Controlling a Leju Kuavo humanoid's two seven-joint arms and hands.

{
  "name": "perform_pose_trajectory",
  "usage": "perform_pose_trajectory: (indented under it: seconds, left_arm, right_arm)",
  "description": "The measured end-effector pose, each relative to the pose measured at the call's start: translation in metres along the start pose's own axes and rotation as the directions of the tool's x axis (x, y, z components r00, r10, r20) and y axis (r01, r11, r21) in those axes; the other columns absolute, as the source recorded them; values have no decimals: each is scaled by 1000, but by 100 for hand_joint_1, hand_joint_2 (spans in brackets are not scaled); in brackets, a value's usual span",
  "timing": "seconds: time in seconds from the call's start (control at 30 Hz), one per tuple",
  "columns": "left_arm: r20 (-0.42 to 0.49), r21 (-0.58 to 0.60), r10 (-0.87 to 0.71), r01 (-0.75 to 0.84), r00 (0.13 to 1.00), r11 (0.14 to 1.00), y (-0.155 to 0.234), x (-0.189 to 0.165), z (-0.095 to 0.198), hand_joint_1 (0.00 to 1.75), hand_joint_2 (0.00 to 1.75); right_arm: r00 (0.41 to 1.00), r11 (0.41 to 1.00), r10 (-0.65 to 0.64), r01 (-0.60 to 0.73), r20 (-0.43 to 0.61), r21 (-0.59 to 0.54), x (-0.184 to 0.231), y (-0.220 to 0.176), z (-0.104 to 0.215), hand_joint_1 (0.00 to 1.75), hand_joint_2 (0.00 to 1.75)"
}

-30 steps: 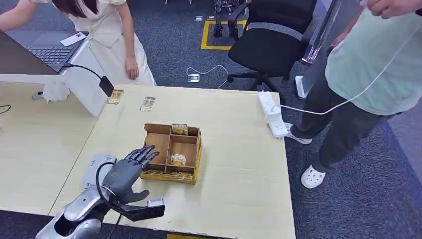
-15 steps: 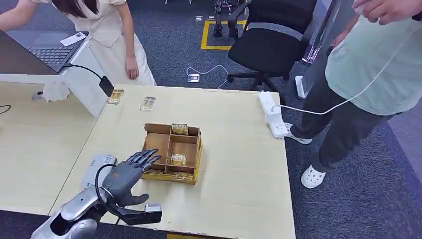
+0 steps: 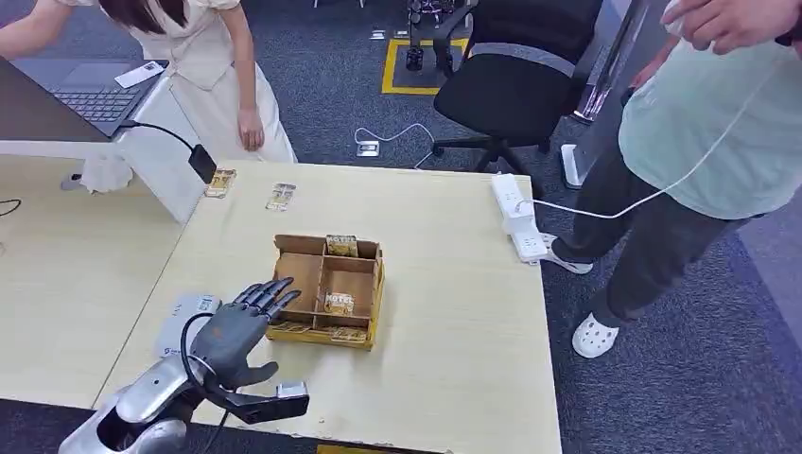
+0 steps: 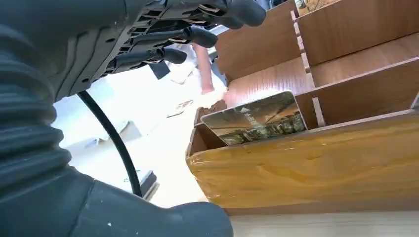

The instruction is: Pass the card to the sensor for recognition and then transmit it.

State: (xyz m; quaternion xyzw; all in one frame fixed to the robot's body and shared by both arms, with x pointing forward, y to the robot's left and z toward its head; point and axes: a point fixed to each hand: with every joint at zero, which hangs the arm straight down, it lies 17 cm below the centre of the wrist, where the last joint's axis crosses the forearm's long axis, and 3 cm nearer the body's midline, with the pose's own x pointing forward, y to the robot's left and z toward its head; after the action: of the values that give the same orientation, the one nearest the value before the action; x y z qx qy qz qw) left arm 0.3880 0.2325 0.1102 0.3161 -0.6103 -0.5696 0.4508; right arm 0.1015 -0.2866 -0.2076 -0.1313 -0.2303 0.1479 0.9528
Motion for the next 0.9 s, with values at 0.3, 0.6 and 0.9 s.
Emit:
perform_pose_trajectory:
  seconds: [0.3,0.6,0.9]
  left_arm:
    - [-3,2,-12,12,1000,1000,-1,2,0,0,175]
    - [-15,6,-22,22,1000,1000,-5,3,2,0,175]
    - [-14,3,-9,9,1000,1000,-7,6,1,0,175]
  right_arm:
    - [1000,1000,1,-1,-3,1,-1,0,0,0,175]
    - [1000,1000,25,-24,-15,7,-6,1,2,0,175]
    - [999,999,32,-31,-5,13,-1,2,1,0,175]
